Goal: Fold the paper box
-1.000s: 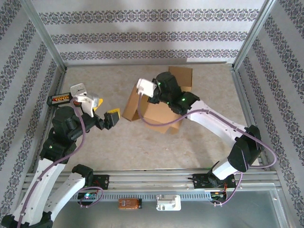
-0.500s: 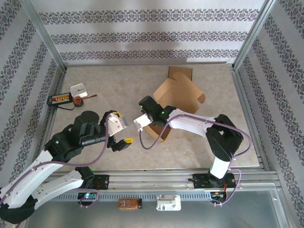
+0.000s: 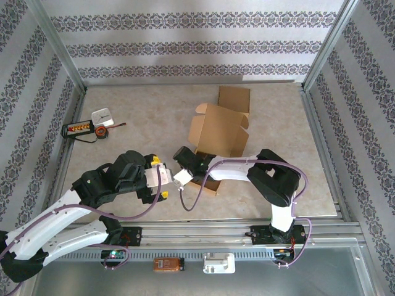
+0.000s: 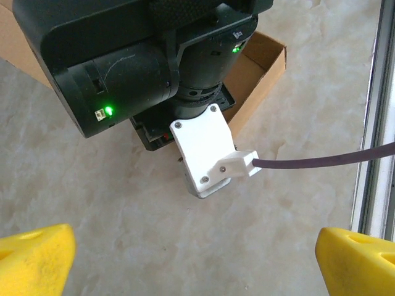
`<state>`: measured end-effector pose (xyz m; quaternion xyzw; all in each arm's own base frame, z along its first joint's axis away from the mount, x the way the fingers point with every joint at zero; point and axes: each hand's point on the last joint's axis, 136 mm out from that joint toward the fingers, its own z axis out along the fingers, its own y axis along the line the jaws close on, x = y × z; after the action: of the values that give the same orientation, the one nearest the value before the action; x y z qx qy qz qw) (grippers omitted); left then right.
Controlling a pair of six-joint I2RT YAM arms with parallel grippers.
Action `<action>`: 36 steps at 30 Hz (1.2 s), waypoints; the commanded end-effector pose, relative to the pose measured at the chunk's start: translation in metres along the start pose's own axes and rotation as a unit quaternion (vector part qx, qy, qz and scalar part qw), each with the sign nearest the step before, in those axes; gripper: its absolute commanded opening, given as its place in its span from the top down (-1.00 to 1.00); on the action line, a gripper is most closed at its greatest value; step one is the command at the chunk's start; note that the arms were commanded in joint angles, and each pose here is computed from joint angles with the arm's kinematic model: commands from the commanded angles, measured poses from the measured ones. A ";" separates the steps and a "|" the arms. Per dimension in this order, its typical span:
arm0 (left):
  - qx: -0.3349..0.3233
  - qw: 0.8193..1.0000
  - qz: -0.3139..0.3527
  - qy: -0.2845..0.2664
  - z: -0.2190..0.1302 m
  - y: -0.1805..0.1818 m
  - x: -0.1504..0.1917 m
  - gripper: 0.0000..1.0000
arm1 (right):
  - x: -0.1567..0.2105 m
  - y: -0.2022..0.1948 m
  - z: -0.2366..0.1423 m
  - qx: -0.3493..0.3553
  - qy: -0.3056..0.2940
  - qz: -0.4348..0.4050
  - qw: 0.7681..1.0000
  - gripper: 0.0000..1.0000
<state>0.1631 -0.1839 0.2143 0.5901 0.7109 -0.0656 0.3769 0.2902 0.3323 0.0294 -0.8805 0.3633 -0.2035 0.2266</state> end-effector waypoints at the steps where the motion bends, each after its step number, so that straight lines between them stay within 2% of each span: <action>1: 0.003 1.000 0.026 0.015 0.001 -0.004 0.004 -0.99 | -0.004 -0.005 -0.019 0.015 -0.024 0.018 0.999 0.22; 8: -0.006 1.000 0.030 -0.001 0.003 0.000 -0.004 -0.99 | 0.007 -0.030 -0.058 0.068 -0.026 0.032 0.997 0.09; 11: -0.037 0.999 -0.003 -0.037 -0.002 0.013 -0.019 -0.99 | 0.007 -0.055 -0.087 0.120 -0.051 0.078 0.988 0.06; 13: -0.083 0.990 -0.053 -0.105 -0.017 0.030 -0.041 -0.99 | 0.014 -0.086 -0.117 0.170 -0.088 0.177 0.965 -0.04; 15: -0.137 0.971 -0.102 -0.165 -0.036 0.050 -0.054 -0.99 | 0.029 -0.109 -0.144 0.201 -0.123 0.291 0.927 -0.20; 17: -0.202 0.943 -0.163 -0.208 -0.060 0.074 -0.058 -0.99 | 0.058 -0.130 -0.166 0.232 -0.140 0.433 0.860 -0.36; 18: -0.237 0.926 -0.198 -0.219 -0.071 0.087 -0.054 -0.99 | 0.077 -0.137 -0.174 0.246 -0.135 0.504 0.817 -0.45; 19: -0.263 0.912 -0.223 -0.223 -0.078 0.096 -0.050 -0.99 | 0.097 -0.139 -0.180 0.256 -0.124 0.569 0.771 -0.53; 20: -0.282 0.901 -0.242 -0.223 -0.083 0.102 -0.045 -0.99 | 0.108 -0.139 -0.184 0.259 -0.120 0.610 0.739 -0.59; 22: -0.315 0.882 -0.278 -0.215 -0.090 0.112 -0.034 -0.99 | 0.132 -0.127 -0.189 0.242 -0.110 0.715 0.646 -0.70; 25: -0.345 0.860 -0.320 -0.197 -0.092 0.122 -0.020 -0.99 | 0.145 -0.095 -0.185 0.161 -0.129 0.839 0.503 -0.65; 27: -0.353 0.852 -0.345 -0.177 -0.088 0.128 -0.012 -0.99 | 0.148 -0.068 -0.179 0.116 -0.131 0.895 0.410 -0.58; 28: -0.352 0.848 -0.362 -0.162 -0.083 0.131 -0.006 -0.99 | 0.153 -0.051 -0.175 0.104 -0.118 0.921 0.357 -0.53; 30: -0.339 0.845 -0.390 -0.138 -0.069 0.134 0.002 -0.99 | 0.157 -0.016 -0.167 0.074 -0.075 0.956 0.275 -0.46; 31: -0.327 0.844 -0.406 -0.127 -0.060 0.135 0.005 -0.99 | 0.156 -0.001 -0.164 0.055 -0.053 0.966 0.248 -0.46; 32: -0.316 0.844 -0.417 -0.119 -0.052 0.136 0.008 -0.99 | 0.154 0.011 -0.163 0.043 -0.032 0.971 0.232 -0.46; 36: -0.268 0.842 -0.458 -0.097 -0.023 0.138 0.014 -0.99 | 0.143 0.050 -0.158 0.003 0.042 0.981 0.187 -0.54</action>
<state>0.2742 -0.1112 0.2768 0.0890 0.8324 -0.0394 0.5456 0.3083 0.1690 0.1921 0.1041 0.9249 0.1615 0.3282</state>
